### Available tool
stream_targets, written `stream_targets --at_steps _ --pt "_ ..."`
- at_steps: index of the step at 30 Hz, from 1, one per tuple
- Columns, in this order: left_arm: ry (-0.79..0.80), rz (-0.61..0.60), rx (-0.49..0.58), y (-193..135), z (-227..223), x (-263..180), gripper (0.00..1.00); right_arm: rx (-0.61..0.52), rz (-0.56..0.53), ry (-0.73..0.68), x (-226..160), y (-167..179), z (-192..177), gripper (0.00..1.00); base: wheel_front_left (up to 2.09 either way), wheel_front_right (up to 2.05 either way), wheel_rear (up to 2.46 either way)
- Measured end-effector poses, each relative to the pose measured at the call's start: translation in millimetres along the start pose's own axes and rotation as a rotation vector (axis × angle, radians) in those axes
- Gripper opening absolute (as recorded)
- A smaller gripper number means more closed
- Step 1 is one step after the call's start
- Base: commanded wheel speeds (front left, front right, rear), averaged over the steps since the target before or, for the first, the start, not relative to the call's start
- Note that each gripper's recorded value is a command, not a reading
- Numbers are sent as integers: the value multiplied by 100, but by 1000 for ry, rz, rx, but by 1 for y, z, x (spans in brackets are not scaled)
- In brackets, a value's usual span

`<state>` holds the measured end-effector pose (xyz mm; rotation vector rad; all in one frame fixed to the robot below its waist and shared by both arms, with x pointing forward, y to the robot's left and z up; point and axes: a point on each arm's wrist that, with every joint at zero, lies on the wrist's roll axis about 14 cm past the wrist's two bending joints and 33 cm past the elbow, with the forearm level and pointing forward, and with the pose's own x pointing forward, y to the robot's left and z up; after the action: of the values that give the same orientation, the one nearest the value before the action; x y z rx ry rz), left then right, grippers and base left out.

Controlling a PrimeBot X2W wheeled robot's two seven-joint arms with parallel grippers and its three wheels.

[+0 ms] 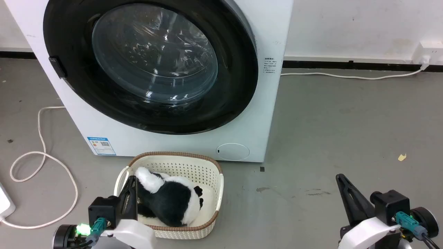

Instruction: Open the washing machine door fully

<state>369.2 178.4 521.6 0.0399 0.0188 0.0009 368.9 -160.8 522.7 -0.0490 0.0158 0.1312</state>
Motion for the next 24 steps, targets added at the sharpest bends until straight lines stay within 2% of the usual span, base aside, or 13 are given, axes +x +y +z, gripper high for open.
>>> stream_targets --at_steps 24 --pt "0 0 0 0 0 0 0 0 0 0 0 0 0 0 0 0 0"
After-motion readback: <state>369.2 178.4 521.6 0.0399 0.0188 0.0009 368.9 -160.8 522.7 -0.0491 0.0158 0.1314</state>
